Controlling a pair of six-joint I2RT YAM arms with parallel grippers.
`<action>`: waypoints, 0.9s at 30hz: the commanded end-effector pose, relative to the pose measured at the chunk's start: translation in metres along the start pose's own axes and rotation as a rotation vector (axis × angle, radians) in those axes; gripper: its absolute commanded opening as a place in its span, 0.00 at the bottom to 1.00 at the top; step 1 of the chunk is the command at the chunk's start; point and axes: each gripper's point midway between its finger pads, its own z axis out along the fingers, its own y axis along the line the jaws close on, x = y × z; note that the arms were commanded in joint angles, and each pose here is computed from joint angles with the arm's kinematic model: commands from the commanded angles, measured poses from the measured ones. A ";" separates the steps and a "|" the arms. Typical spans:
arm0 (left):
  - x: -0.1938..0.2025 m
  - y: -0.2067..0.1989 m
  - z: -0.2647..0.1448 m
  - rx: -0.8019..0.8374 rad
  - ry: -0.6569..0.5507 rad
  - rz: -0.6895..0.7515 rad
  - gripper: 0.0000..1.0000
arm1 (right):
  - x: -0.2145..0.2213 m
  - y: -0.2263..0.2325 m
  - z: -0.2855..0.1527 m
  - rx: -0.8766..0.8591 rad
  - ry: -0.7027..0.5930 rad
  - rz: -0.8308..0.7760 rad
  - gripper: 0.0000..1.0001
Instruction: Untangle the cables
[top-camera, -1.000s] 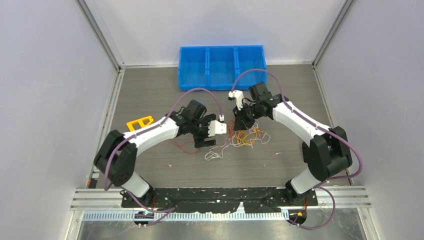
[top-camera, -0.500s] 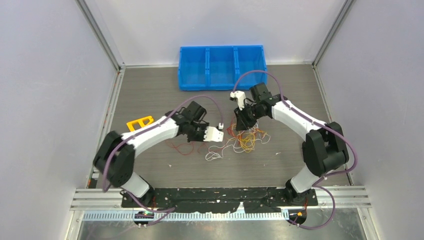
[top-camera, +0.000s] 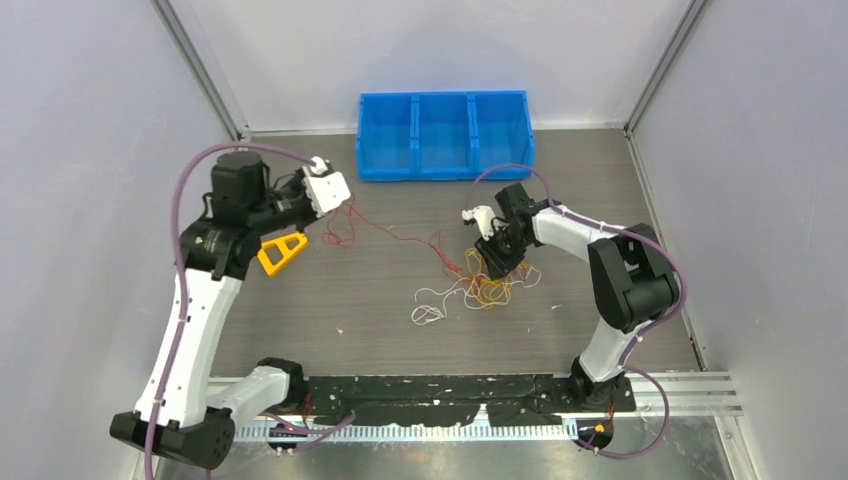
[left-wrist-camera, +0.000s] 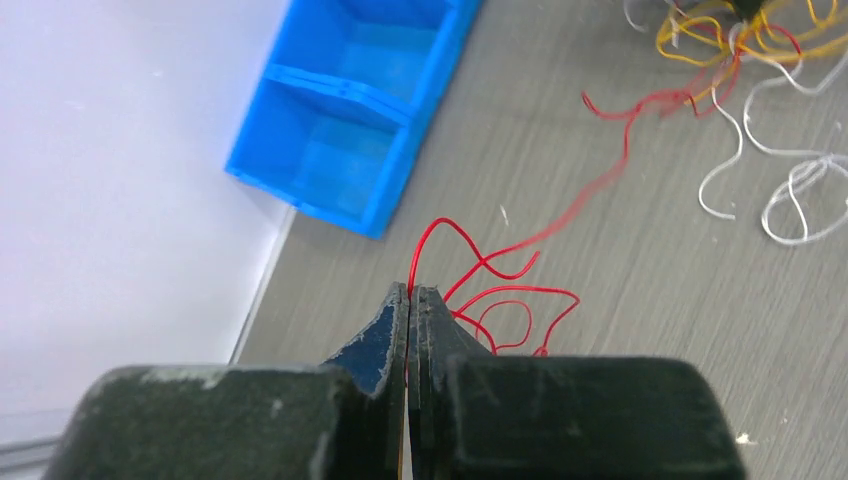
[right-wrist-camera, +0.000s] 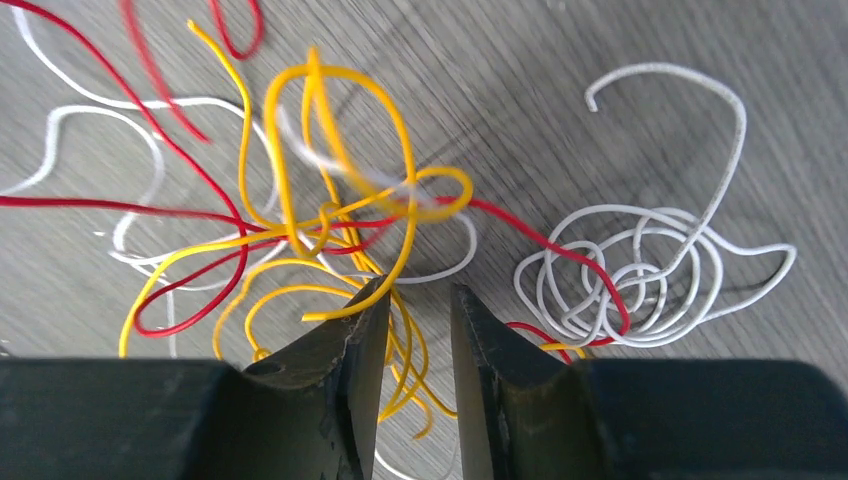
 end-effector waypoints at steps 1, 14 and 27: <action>-0.044 0.029 -0.034 -0.111 -0.139 -0.094 0.00 | 0.014 -0.020 0.002 0.074 0.059 -0.031 0.36; -0.140 0.098 -0.108 -0.381 -0.417 -0.190 0.00 | 0.027 -0.025 -0.006 0.080 0.092 -0.029 0.41; -0.199 0.179 -0.195 -0.763 -0.628 -0.380 0.00 | 0.040 -0.024 -0.008 0.086 0.126 -0.054 0.43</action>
